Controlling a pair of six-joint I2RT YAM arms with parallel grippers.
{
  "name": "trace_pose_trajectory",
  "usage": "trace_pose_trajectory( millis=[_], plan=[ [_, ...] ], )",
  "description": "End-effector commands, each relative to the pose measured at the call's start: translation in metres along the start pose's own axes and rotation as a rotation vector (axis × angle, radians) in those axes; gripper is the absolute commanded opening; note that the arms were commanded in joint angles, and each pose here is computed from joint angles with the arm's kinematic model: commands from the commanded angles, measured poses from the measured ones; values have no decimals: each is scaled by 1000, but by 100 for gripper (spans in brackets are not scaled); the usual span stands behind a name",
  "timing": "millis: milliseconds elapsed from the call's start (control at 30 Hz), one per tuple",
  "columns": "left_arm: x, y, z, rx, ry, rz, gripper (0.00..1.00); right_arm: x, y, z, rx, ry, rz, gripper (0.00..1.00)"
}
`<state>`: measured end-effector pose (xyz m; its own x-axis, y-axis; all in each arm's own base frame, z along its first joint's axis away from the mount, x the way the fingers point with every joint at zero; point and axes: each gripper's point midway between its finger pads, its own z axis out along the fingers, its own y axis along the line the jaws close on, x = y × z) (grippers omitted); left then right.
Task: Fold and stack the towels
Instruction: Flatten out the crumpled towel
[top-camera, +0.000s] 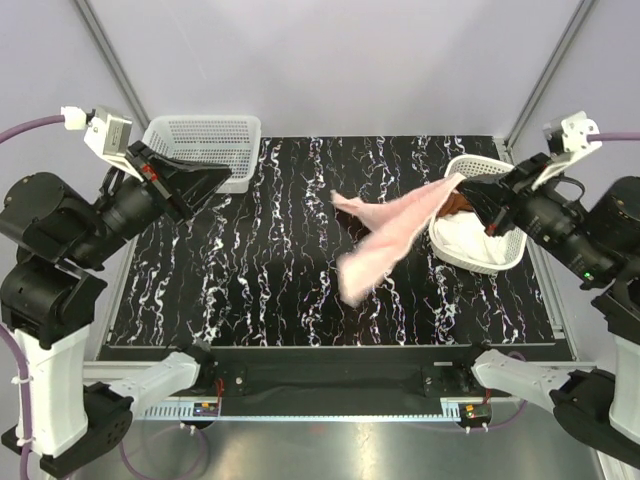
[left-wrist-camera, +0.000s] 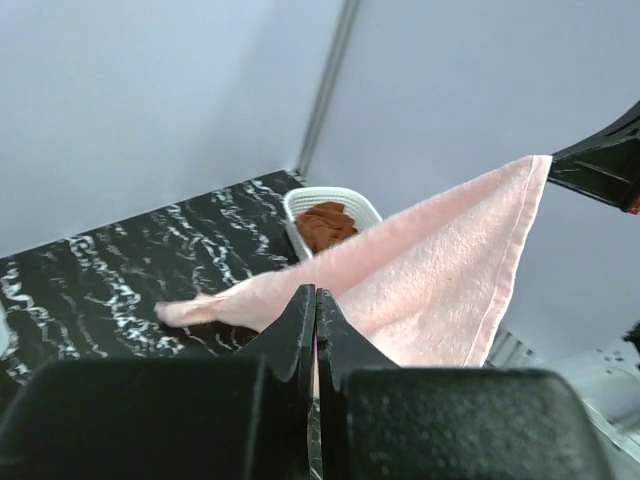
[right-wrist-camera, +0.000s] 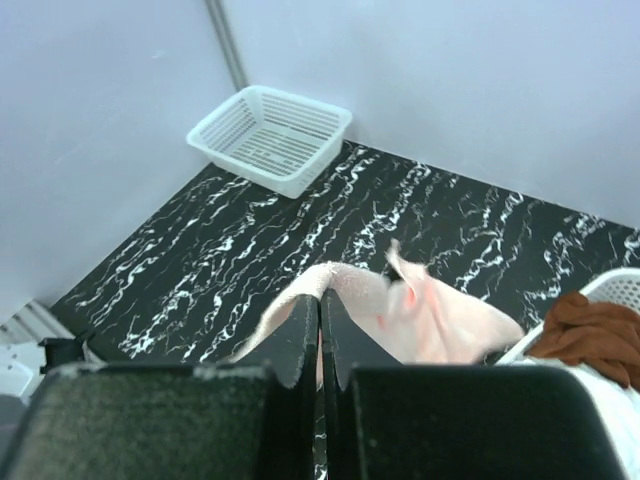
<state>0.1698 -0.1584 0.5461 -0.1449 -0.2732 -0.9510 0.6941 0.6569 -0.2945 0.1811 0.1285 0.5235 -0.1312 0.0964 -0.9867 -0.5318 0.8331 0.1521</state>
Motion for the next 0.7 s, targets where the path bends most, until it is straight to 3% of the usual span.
trace_pose_trajectory(
  millis=[0,67,133,167,233,300,333,400,433,567,667],
  plan=[
    [-8,-24,3,126,-4,-26,0,-11,21,-1,-132,-57,-63,0],
    [2,-21,9,132,24,-43,0,-9,19,2,-118,-43,-52,0],
    [48,2,29,109,134,-54,0,12,19,19,-114,31,-32,0],
    [70,18,37,67,182,-58,14,22,19,27,-109,62,4,0],
    [133,47,48,11,307,-117,25,58,20,53,-102,152,77,0],
    [154,59,55,-18,296,-149,37,106,22,79,-116,263,124,0],
    [191,75,55,-63,350,-191,43,111,26,93,-133,252,151,0],
    [195,86,55,-122,277,-232,52,156,33,120,-148,353,240,0],
    [215,96,54,-154,297,-254,54,158,38,135,-167,335,278,0],
    [253,139,43,-382,299,-309,56,219,37,211,-112,463,394,0],
    [285,144,47,-371,322,-360,57,240,35,263,-68,511,425,0]
  ],
)
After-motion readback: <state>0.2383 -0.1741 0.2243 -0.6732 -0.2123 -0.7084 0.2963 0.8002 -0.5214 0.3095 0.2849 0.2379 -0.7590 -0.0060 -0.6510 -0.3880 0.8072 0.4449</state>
